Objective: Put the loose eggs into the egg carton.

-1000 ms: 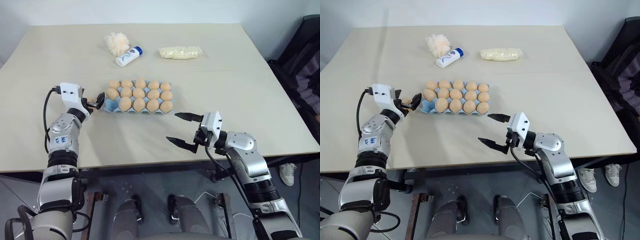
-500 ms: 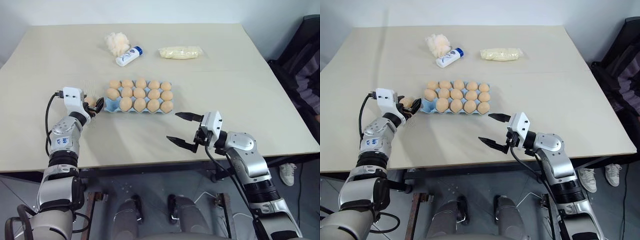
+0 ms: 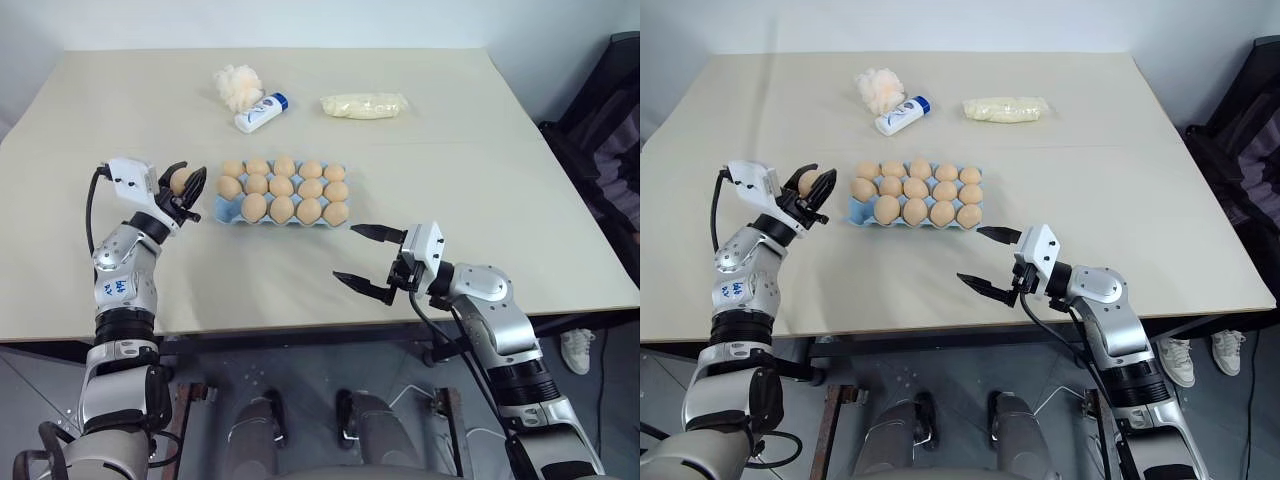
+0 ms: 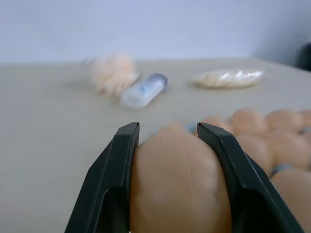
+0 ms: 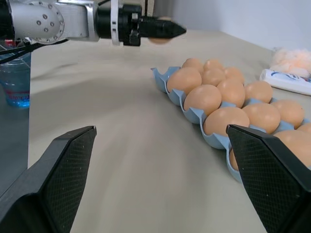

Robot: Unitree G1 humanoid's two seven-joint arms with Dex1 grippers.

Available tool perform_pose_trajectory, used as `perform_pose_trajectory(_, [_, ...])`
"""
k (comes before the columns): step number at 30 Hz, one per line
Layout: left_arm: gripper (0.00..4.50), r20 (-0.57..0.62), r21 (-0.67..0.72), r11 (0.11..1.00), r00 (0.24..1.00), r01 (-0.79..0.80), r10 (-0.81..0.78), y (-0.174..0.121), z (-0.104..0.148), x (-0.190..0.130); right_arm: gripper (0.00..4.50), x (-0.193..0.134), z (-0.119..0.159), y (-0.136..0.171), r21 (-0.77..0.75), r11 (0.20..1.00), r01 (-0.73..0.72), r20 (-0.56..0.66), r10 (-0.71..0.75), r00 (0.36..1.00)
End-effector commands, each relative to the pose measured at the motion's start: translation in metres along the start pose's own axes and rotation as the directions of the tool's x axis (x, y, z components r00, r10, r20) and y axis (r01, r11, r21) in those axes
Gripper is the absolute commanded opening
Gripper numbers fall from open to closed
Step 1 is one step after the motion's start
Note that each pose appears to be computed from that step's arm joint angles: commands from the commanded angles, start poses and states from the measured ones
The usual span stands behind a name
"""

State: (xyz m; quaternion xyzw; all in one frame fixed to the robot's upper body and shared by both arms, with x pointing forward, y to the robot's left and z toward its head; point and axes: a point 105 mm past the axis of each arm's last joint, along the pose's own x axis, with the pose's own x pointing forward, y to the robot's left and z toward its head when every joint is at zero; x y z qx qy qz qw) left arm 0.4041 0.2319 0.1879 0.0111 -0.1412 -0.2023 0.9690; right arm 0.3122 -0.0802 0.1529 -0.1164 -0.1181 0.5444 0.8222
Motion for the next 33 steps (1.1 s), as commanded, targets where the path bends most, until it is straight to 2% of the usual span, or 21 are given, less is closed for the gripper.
perform_pose_trajectory(1, [1.63, 0.009, -0.007, 0.995, 0.995, 0.101, -0.101, -0.026, 0.002, 0.007, 4.50, 0.001, 0.011, -0.004, -0.040, 0.999, 0.013, 0.037, -0.012, 0.999])
perform_pose_trajectory(6, [1.63, -0.074, -0.015, 0.996, 0.993, 0.091, -0.092, -0.027, -0.017, 0.012, 4.50, 0.002, 0.011, -0.003, -0.039, 0.999, 0.014, 0.040, -0.012, 0.999])
perform_pose_trajectory(14, [4.09, -0.069, -0.005, 0.999, 0.996, 0.051, -0.051, -0.016, -0.013, 0.010, 4.50, -0.002, 0.010, -0.001, -0.040, 0.999, 0.030, 0.040, -0.029, 0.999])
perform_pose_trajectory(17, [4.09, -0.061, 0.023, 0.999, 0.997, 0.049, -0.048, -0.006, -0.004, -0.001, 4.50, -0.003, 0.010, 0.000, -0.039, 0.999, 0.036, 0.040, -0.034, 0.999])
perform_pose_trajectory(21, [4.09, -0.086, 0.116, 0.979, 0.983, 0.169, -0.159, -0.003, 0.010, -0.035, 4.50, -0.008, 0.010, -0.003, -0.041, 0.998, 0.047, 0.030, -0.046, 0.999])
perform_pose_trajectory(25, [4.09, -0.264, 0.094, 0.936, 0.915, 0.338, -0.304, -0.006, 0.001, -0.079, 4.50, -0.015, 0.008, -0.006, -0.040, 0.998, 0.048, 0.008, -0.048, 0.999])
perform_pose_trajectory(28, [4.09, -0.396, 0.134, 0.908, 0.862, 0.396, -0.317, 0.002, -0.007, -0.114, 4.50, -0.019, 0.006, -0.011, -0.045, 0.998, 0.047, -0.008, -0.048, 0.999])
perform_pose_trajectory(33, [4.09, -0.395, 0.148, 0.914, 0.870, 0.379, -0.297, 0.001, -0.010, -0.120, 4.50, -0.020, 0.005, -0.017, -0.046, 0.997, 0.055, -0.019, -0.056, 0.998])
